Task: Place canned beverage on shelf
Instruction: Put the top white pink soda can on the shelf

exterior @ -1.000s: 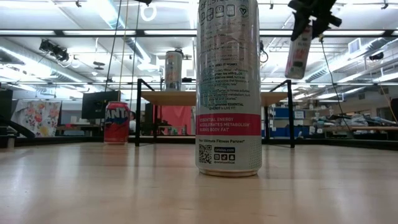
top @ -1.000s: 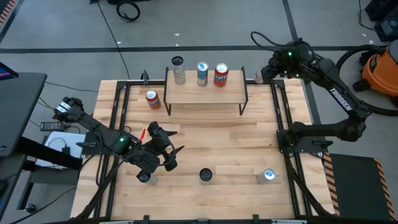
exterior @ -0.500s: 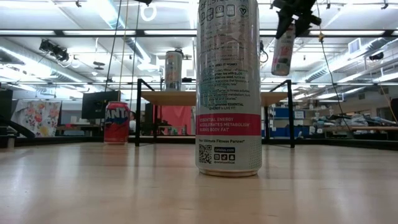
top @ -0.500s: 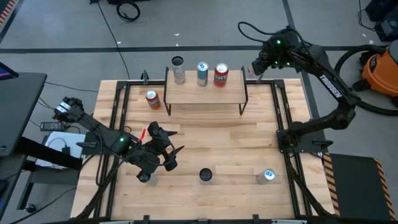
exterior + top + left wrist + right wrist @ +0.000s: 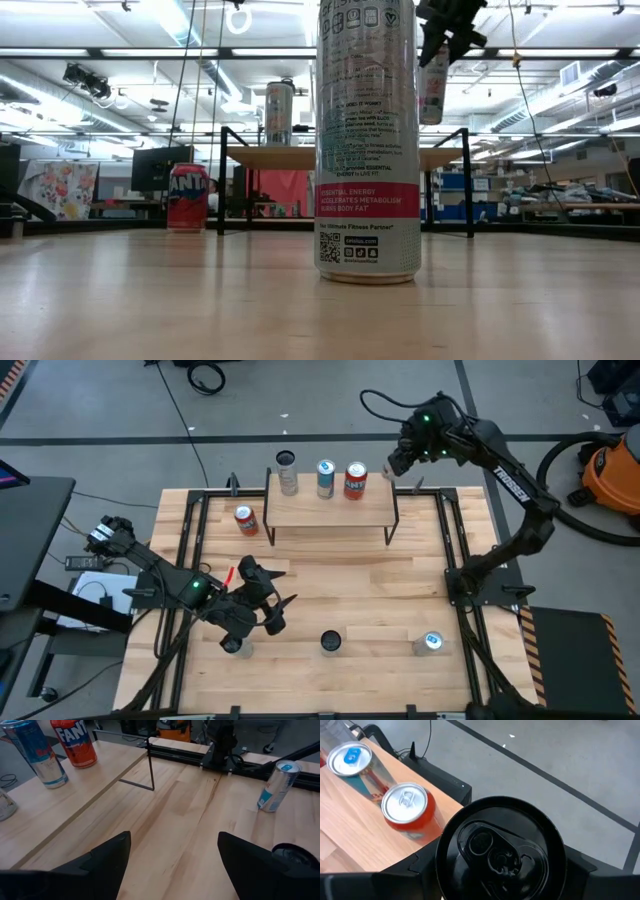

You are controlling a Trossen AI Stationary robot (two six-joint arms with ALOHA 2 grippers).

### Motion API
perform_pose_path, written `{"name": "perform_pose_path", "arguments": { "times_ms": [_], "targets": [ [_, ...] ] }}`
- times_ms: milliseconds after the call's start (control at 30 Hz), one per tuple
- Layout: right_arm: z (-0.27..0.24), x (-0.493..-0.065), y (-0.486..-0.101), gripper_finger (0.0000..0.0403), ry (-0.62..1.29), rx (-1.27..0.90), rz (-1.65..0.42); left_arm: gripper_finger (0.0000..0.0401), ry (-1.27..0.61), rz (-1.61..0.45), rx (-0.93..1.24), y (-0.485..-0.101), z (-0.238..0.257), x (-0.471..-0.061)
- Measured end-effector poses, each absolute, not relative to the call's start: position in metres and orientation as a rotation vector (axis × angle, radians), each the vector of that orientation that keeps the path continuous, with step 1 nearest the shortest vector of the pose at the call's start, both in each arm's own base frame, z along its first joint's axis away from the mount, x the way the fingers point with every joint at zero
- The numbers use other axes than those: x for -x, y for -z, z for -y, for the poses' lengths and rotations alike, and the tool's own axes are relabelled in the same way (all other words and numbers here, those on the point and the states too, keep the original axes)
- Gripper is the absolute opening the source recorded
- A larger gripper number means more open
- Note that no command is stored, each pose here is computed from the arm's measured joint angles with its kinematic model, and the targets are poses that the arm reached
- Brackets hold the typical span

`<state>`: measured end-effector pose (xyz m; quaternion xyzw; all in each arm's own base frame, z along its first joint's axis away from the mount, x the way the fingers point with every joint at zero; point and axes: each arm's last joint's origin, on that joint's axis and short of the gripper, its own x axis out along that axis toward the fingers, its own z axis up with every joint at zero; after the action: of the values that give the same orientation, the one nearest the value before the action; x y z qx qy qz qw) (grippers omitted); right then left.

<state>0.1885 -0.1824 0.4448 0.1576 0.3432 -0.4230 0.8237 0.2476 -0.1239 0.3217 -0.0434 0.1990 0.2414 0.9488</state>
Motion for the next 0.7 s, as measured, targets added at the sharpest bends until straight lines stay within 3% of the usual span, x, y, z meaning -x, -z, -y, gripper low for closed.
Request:
{"name": "perform_pose_path", "arguments": {
  "times_ms": [700],
  "targets": [
    [0.201, -0.218, -0.421, 0.0265, 0.829, -0.386, -0.840, 0.0311, -0.491, -0.404, 0.090, -0.322, 0.124, -0.248]
  ]
}}
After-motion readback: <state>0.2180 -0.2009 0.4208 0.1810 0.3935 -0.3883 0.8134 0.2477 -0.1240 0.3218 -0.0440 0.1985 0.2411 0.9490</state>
